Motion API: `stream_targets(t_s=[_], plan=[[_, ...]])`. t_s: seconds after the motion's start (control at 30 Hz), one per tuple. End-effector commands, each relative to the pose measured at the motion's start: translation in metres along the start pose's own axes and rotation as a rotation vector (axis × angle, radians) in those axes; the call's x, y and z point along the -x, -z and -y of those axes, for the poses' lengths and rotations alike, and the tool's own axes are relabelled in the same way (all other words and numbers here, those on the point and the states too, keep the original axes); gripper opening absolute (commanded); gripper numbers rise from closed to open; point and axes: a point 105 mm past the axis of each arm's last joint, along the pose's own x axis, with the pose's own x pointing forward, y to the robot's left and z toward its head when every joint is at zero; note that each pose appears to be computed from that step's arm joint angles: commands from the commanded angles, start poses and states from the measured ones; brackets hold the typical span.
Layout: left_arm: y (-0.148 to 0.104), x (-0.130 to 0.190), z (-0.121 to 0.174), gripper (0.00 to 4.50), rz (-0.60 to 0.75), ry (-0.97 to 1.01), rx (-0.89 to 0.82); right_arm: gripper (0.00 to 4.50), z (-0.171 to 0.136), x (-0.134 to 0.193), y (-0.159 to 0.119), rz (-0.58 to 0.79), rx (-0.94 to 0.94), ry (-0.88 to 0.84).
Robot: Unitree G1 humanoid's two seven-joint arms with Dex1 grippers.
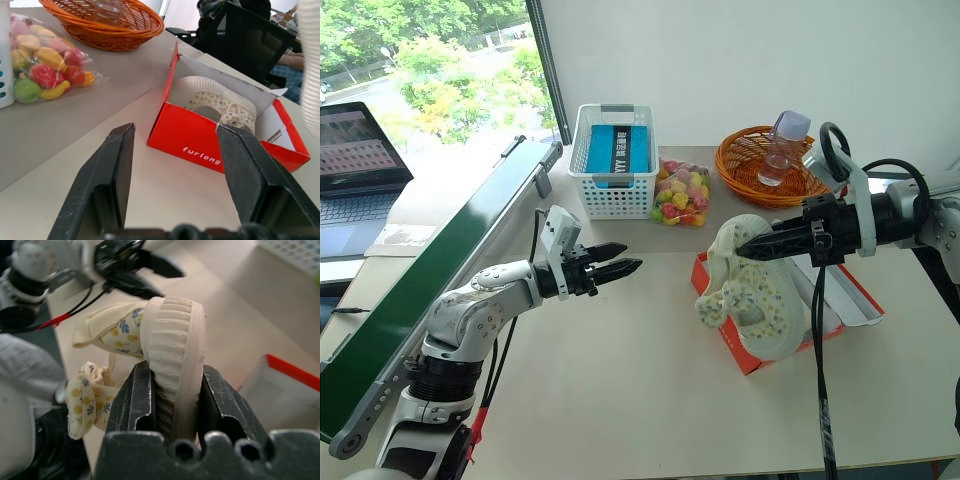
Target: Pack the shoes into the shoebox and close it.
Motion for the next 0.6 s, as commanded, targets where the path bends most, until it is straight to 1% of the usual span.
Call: stream_targets(t_s=[0.03, 0.13, 0.23, 0.33, 0.47, 0.6], plan=[[-0.011, 0.004, 0.006, 2.76, 0.038, 0.002, -0.043, 0.68, 0.012, 0.006, 0.0, -0.015, 0.057, 0.03], [-0.01, 0.007, 0.006, 2.76, 0.035, -0.008, -0.042, 0.68, 0.024, 0.008, 0.004, -0.022, 0.061, 0.043], [-0.009, 0.009, 0.006, 2.76, 0.034, -0.024, -0.041, 0.68, 0.037, 0.012, 0.0, -0.013, 0.07, 0.071], [-0.009, 0.011, 0.008, 2.76, 0.034, -0.028, -0.04, 0.68, 0.047, 0.014, 0.002, -0.031, 0.083, 0.095], [-0.009, 0.013, 0.009, 2.76, 0.031, -0.041, -0.039, 0.68, 0.06, 0.013, 0.012, -0.047, 0.067, 0.119], [-0.009, 0.014, 0.008, 2.76, 0.029, -0.048, -0.04, 0.68, 0.066, 0.008, 0.024, -0.07, 0.043, 0.112]])
